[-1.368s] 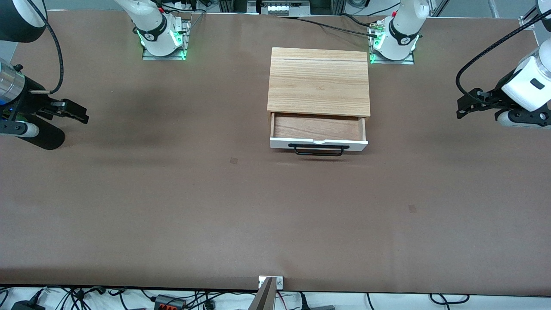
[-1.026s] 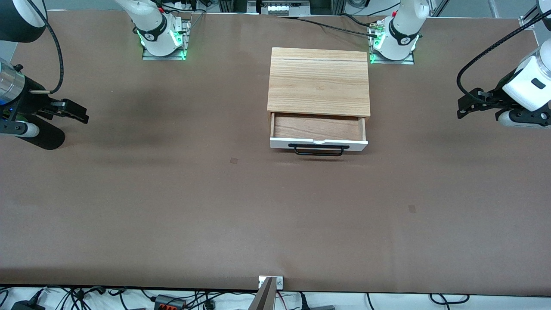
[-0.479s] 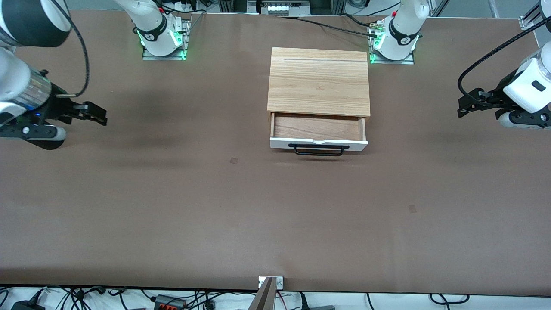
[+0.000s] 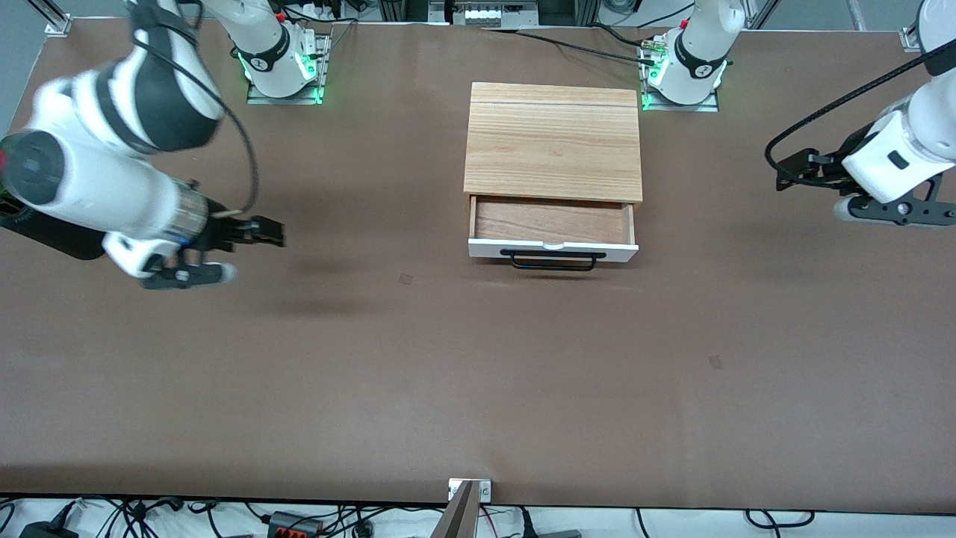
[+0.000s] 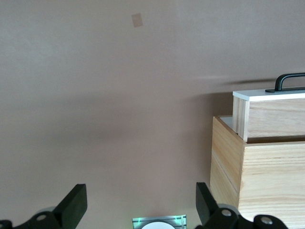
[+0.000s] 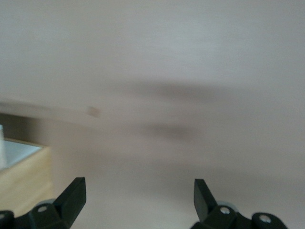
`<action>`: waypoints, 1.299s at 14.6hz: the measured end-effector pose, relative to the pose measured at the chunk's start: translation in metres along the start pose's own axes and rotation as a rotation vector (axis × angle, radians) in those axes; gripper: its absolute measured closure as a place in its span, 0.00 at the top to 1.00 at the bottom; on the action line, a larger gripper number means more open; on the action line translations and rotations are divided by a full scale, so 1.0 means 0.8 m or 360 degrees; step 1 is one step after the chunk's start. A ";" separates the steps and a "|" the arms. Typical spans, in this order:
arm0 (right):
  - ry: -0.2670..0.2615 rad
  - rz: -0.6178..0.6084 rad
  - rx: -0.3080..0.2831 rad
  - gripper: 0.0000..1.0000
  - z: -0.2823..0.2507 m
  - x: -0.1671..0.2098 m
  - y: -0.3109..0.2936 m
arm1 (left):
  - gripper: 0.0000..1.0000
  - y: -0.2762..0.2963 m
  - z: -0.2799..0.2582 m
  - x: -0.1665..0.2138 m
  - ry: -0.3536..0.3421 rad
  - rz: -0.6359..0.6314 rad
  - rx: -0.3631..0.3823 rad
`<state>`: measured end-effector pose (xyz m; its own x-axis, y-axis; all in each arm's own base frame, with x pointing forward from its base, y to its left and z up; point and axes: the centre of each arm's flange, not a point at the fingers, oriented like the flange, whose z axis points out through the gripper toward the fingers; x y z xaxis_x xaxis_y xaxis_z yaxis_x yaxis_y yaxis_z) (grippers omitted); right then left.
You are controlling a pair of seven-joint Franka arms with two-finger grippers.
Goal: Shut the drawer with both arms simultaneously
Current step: 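Bring both grippers to the drawer front on either side of the handle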
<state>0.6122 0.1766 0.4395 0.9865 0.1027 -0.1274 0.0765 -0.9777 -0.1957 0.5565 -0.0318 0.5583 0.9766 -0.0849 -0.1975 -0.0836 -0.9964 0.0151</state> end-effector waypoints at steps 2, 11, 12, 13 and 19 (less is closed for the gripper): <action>0.0013 -0.0005 0.0161 1.00 0.028 0.008 -0.044 | 1.00 0.020 0.026 0.016 -0.0064 0.0034 -0.0125; -0.0057 0.0202 0.0587 1.00 0.162 0.069 -0.127 | 1.00 0.162 0.167 0.149 0.0171 0.0147 -0.0586; -0.0054 0.0231 0.0640 1.00 0.173 0.073 -0.136 | 1.00 0.170 0.177 0.159 0.0210 0.0137 -0.0618; -0.0028 0.0248 0.0673 1.00 0.179 0.077 -0.143 | 1.00 0.177 0.185 0.166 0.0247 0.0138 -0.0639; -0.0036 0.0142 0.0685 1.00 0.206 0.045 -0.236 | 1.00 0.184 0.245 0.184 0.0255 0.0202 -0.0969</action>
<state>0.6096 0.3949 0.3115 0.9827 0.0300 -0.1826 -0.0809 -0.8180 -0.5695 0.6488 -0.1906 0.3391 0.9879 -0.1546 -0.0090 -0.1193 -0.7971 0.5919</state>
